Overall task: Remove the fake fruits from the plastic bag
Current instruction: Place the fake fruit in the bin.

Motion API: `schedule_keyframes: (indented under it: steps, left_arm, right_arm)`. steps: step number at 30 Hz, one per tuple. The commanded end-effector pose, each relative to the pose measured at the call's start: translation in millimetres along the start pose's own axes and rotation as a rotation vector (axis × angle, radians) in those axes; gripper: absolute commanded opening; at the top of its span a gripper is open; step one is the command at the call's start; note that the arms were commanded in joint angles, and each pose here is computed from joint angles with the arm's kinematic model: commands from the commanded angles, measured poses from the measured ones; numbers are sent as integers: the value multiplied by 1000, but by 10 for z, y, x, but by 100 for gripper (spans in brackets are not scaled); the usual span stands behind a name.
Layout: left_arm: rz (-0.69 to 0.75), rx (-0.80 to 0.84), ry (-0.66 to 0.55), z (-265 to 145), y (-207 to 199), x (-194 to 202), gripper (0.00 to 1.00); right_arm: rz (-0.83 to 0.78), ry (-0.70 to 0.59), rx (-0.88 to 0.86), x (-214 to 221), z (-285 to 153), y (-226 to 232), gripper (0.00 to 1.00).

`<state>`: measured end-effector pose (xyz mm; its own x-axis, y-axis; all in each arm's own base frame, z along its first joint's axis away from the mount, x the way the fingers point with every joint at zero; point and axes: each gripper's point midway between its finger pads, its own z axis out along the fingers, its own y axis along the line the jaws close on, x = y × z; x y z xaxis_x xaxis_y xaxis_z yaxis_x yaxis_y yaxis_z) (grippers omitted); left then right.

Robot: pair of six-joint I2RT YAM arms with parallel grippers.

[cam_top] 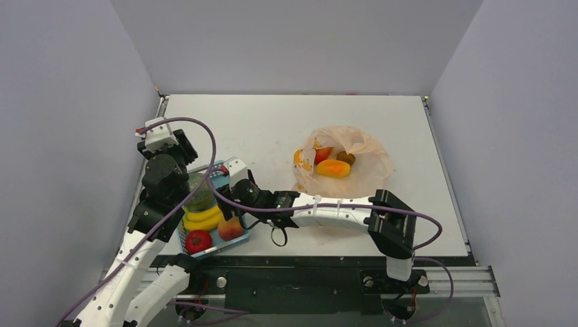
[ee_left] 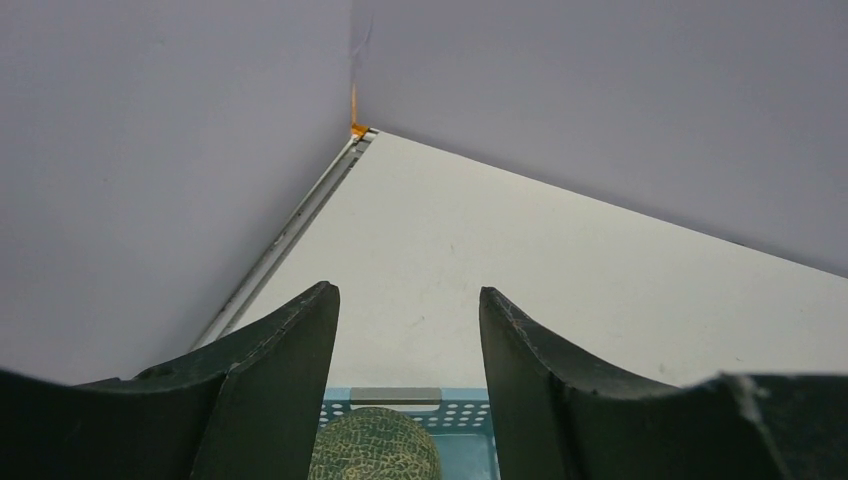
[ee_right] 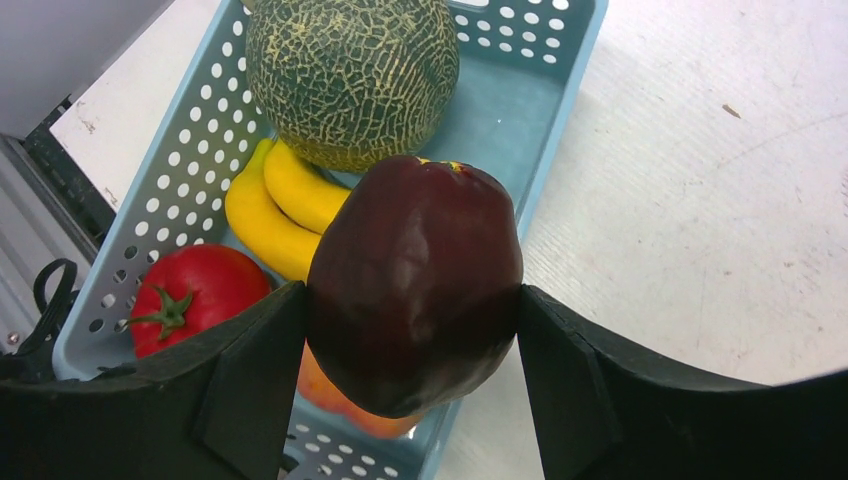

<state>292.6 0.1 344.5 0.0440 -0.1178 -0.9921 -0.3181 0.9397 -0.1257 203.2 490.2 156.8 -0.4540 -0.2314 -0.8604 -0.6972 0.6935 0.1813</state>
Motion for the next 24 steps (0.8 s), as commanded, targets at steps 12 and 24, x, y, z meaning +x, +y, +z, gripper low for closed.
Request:
schedule_keyframes:
  steps: [12, 24]
  left_arm:
    - [3, -69, -81, 25, 232, -119, 50]
    - [-2, -52, -70, 66, 219, -90, 51]
  right_arm:
    - [36, -117, -50, -444, 413, 134, 74]
    - [49, -95, -40, -453, 360, 43, 84]
